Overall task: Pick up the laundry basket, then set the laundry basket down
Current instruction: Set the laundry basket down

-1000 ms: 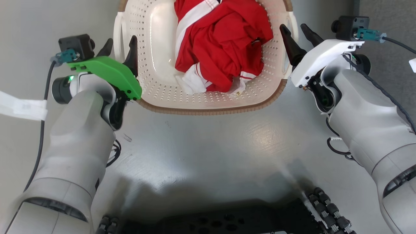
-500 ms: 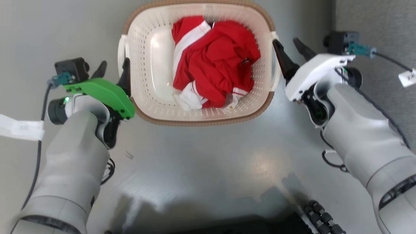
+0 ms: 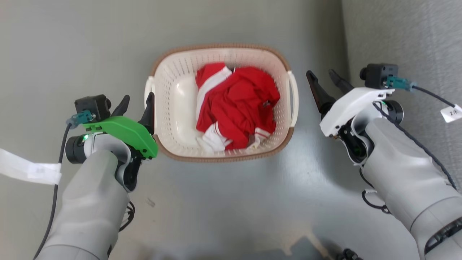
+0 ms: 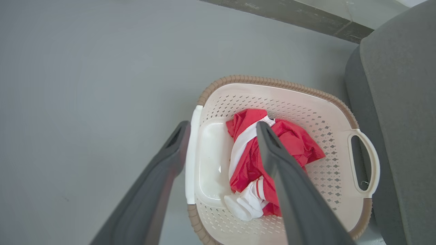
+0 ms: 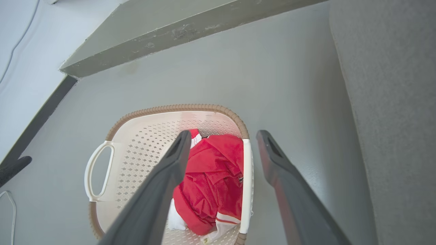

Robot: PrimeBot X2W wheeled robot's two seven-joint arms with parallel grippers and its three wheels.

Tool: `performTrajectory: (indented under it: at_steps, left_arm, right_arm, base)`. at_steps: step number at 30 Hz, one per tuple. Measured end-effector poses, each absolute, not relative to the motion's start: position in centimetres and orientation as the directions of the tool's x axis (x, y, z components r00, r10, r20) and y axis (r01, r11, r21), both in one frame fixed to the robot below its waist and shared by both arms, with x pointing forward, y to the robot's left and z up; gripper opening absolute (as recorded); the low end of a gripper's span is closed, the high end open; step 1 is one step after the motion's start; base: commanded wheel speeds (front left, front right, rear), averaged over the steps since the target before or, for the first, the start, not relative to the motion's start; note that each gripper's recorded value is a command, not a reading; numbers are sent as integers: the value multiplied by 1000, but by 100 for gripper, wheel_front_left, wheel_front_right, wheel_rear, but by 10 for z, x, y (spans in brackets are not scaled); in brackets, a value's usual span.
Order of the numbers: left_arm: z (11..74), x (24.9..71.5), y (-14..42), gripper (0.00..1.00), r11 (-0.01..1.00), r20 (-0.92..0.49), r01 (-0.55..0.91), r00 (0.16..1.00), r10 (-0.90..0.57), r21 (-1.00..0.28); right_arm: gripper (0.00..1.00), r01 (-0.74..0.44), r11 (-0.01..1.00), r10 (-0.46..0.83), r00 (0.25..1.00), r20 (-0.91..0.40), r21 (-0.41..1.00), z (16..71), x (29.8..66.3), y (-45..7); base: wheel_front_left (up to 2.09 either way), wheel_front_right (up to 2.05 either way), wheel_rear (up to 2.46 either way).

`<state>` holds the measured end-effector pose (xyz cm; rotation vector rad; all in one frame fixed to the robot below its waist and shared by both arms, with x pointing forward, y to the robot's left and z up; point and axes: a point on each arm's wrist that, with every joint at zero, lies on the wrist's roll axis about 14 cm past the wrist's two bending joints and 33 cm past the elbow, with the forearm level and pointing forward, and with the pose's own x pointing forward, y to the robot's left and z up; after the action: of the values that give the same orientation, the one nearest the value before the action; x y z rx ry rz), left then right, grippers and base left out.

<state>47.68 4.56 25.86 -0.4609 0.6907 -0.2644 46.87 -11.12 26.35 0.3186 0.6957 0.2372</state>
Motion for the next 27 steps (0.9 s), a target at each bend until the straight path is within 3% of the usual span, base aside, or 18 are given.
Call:
performTrajectory:
  at_steps: [27]
  left_arm:
    - [422,453,57,100,852,-186,232,917,-353,-469]
  right_arm:
    - [100,-241,932,303,928,-216,270,429,453,-129]
  base:
    - [0,0,0]
